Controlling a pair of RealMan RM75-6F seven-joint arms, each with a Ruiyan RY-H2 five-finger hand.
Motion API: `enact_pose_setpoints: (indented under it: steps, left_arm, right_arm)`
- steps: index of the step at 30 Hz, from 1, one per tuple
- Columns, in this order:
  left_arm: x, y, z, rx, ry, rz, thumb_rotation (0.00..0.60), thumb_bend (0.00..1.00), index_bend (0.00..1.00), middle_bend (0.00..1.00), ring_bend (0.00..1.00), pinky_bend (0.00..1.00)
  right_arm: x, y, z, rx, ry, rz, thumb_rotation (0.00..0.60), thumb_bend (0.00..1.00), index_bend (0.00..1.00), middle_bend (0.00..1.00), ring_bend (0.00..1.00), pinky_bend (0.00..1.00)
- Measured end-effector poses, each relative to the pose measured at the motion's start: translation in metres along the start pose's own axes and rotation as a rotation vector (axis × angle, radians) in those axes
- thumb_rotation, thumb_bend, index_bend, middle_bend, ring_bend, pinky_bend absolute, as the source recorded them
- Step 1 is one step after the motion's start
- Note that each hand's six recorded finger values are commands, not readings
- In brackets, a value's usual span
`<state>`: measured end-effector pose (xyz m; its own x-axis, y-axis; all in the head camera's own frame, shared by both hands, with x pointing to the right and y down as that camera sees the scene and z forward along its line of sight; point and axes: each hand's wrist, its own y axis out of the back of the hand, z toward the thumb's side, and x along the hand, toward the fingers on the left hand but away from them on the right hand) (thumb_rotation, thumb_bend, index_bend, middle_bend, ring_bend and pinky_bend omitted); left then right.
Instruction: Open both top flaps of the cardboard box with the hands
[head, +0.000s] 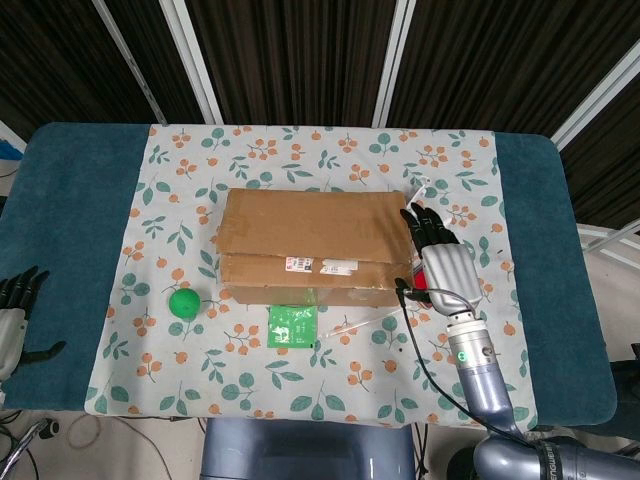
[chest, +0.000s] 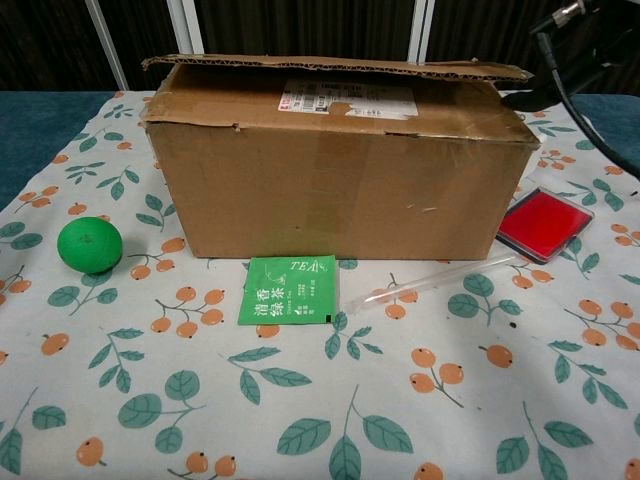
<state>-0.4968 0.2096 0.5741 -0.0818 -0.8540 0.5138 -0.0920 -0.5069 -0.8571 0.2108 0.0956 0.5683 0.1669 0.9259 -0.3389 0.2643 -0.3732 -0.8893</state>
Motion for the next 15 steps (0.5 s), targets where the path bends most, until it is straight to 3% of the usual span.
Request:
enact_pose_setpoints:
  steps: [15]
  left_arm:
    - [0.002, 0.001, -0.001, -0.04, 0.009, -0.02, 0.6, 0.11, 0.0, 0.0, 0.0, 0.0]
  right_arm:
    - [-0.034, -0.012, 0.017, 0.042, 0.025, -0.021, 0.6, 0.29, 0.0, 0.0, 0.0, 0.26]
